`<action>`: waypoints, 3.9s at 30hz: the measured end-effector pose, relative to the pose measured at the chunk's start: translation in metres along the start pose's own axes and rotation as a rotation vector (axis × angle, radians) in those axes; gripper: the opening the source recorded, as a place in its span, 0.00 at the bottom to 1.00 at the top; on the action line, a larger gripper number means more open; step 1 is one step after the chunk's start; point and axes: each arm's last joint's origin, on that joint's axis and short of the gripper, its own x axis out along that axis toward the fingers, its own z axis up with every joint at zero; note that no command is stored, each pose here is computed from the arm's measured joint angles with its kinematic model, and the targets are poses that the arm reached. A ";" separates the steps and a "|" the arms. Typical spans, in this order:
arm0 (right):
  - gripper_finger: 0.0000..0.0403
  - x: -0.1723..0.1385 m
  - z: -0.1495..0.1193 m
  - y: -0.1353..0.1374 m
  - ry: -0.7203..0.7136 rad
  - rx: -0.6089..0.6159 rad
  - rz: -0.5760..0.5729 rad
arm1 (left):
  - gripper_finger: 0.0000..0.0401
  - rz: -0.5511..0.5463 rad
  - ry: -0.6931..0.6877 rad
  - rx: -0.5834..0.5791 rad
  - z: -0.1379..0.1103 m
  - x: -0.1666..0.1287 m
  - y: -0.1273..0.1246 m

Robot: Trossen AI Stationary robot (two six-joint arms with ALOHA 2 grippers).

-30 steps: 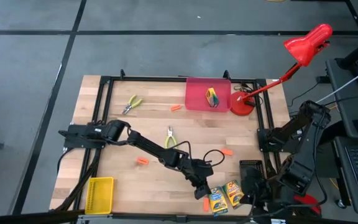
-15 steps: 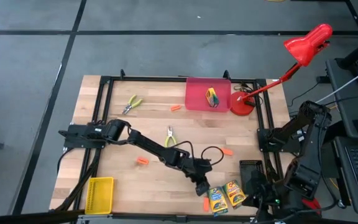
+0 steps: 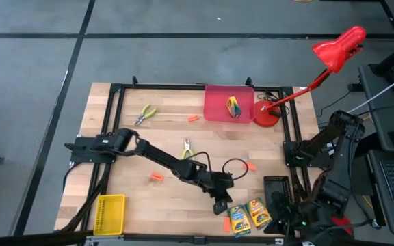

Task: Pick & Place School Supplies
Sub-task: Put the yellow crayon box into the red bin

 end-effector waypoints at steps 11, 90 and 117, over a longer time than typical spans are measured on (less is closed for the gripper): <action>0.00 0.023 0.051 -0.052 0.248 -0.132 -0.088 | 0.01 0.716 0.017 0.202 0.005 -0.117 -0.007; 0.00 0.138 0.008 -0.234 0.706 0.041 0.250 | 0.01 0.208 -0.400 0.163 -0.047 -0.295 0.030; 0.00 0.139 0.009 -0.236 0.658 0.041 0.163 | 0.01 0.184 -0.386 0.168 -0.050 -0.294 0.025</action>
